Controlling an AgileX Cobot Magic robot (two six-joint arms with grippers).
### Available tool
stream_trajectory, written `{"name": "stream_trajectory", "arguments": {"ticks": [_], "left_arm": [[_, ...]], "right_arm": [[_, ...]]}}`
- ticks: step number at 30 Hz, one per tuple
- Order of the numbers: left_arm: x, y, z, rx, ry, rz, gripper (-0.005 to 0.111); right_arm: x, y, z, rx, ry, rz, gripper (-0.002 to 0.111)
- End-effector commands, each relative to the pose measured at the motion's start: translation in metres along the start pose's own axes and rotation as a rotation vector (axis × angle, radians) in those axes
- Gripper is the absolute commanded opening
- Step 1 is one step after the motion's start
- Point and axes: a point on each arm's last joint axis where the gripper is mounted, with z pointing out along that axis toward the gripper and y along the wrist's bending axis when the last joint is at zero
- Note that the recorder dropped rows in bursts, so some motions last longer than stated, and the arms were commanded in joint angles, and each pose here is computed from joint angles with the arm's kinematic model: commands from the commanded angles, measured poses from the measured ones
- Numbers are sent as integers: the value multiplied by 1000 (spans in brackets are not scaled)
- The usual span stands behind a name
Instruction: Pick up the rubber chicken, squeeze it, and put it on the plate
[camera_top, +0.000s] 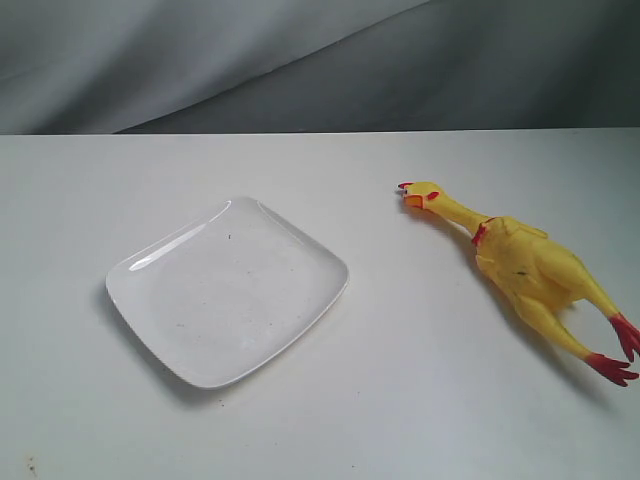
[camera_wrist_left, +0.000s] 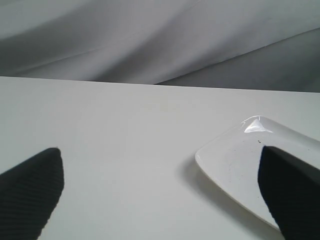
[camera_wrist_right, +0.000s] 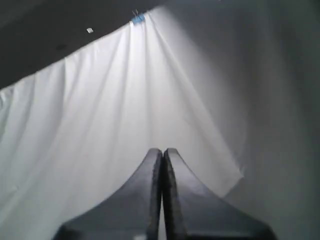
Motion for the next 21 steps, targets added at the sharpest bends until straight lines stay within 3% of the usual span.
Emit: {"name": "stream_trajectory", "arguments": {"ticks": [1,6,11,15,17,21], "left_arm": [[0,0,0,-1,-10,-2,104],[0,0,0,-1,-10,-2,104],[0,0,0,-1,-10,-2,104],[0,0,0,-1,-10,-2,104],[0,0,0,-1,-10,-2,104],[0,0,0,-1,-10,-2,104]], "right_arm": [[-5,1,34,121,199,17,0],[-10,3,71,164,308,-92,0],[-24,9,97,86,209,-452,0],[-30,12,108,85,204,-465,0],[-26,8,120,129,296,-507,0],[-2,-14,163,271,656,-591,0]]}}
